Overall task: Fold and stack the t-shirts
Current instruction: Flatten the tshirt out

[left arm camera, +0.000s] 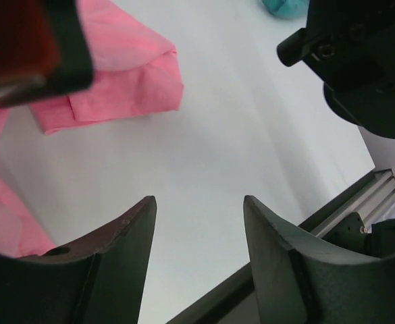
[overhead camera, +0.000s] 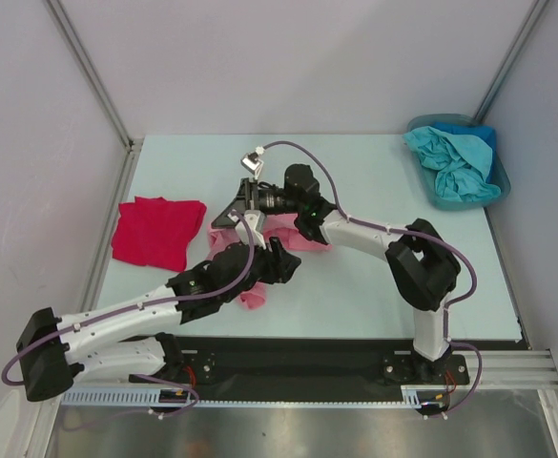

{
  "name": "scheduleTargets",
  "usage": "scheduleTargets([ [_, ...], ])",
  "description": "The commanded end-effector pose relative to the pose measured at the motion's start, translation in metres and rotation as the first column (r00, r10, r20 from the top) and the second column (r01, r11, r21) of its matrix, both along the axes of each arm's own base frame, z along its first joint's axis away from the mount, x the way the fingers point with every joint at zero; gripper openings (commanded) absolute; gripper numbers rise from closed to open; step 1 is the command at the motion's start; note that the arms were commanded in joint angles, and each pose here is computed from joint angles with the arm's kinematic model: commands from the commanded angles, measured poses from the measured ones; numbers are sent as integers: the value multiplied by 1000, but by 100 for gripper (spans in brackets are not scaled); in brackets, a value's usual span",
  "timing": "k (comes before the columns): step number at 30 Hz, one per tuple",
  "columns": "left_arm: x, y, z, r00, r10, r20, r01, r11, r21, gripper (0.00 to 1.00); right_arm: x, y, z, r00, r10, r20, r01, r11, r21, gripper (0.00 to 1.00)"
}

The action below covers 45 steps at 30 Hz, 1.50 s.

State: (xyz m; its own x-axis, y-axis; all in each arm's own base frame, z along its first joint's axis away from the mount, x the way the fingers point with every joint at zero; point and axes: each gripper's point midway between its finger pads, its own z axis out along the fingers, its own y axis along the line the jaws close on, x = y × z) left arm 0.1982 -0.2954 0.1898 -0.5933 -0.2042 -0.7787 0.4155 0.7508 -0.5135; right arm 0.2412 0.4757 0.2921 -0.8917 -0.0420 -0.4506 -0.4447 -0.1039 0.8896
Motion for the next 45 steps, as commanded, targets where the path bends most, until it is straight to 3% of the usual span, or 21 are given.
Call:
scheduleTargets([
  [1,-19,-8,4,995,-101,-7,101,995,11,60,-7,8,63,997,36,67,-46,986,158,0],
  [6,-21,0,5,996,-93,7,93,996,13,60,10,4,62,998,8,65,-16,991,133,0],
  [21,-34,7,-32,993,-107,-56,109,993,43,59,125,-41,31,981,-176,78,176,984,13,0],
  [32,-60,37,-53,993,-26,-115,34,997,70,57,156,-35,0,980,-190,58,191,982,-8,0],
  [45,-90,30,-67,989,-57,-139,73,990,118,57,187,-9,-10,986,-165,24,164,986,32,0],
])
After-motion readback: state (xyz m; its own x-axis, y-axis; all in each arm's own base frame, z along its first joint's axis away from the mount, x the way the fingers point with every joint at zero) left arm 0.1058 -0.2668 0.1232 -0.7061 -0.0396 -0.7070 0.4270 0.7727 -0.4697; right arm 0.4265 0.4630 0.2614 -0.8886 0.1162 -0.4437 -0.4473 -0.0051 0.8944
